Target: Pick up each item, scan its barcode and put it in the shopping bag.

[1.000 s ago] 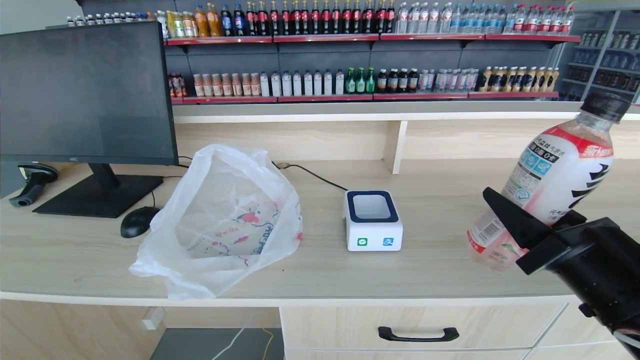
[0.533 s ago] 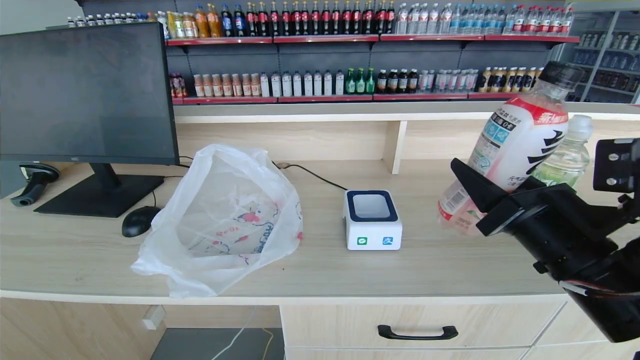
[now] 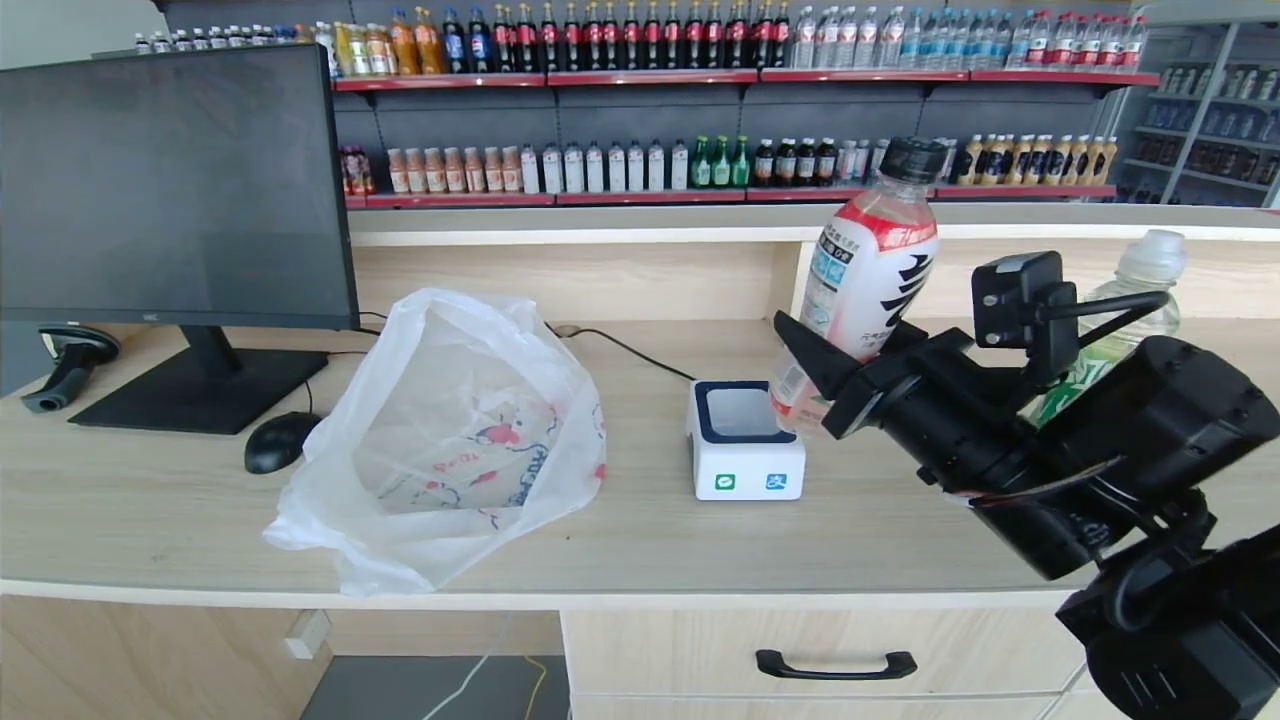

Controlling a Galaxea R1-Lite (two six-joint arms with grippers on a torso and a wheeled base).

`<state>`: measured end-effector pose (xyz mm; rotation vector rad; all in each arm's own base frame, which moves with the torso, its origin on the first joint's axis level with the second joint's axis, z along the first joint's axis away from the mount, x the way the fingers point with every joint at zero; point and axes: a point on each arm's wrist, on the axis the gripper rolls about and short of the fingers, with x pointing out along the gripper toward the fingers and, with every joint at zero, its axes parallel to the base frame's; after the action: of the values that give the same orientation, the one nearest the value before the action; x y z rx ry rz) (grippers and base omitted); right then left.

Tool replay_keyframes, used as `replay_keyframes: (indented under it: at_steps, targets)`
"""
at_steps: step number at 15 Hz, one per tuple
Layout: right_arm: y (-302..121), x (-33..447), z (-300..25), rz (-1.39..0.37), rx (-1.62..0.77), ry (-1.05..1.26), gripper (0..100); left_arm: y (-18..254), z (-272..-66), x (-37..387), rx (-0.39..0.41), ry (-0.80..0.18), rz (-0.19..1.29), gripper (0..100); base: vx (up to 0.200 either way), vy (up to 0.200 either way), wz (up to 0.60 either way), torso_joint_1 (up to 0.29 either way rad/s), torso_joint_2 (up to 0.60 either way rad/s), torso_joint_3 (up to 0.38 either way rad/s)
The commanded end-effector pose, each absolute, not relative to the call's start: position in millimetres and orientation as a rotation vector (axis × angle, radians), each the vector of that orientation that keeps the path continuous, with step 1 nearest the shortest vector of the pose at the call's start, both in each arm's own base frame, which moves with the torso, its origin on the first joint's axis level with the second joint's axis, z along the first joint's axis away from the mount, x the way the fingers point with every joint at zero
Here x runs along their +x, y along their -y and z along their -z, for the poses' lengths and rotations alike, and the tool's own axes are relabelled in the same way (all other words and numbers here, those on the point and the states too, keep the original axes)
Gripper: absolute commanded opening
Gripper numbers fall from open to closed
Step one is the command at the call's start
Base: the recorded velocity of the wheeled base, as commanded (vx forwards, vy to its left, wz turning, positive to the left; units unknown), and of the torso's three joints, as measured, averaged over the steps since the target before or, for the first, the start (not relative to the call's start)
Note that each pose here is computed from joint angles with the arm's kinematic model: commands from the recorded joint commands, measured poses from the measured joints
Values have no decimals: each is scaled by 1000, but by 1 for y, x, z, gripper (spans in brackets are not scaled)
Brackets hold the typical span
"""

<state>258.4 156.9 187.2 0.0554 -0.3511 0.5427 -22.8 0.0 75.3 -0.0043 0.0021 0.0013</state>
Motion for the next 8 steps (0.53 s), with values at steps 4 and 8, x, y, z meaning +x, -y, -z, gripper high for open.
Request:
replay_keyframes:
  at_steps: [4,8]
  targets:
    - [-176,286,-184,-582,17,395,0,0,-75,-23,-5,-2,-3,100,0,0,0,0,0,0]
    - [-177,294,-183,-668,-207,492,0,0,-75,-23,-6,-2,-2,100,0,0,0,0,0,0]
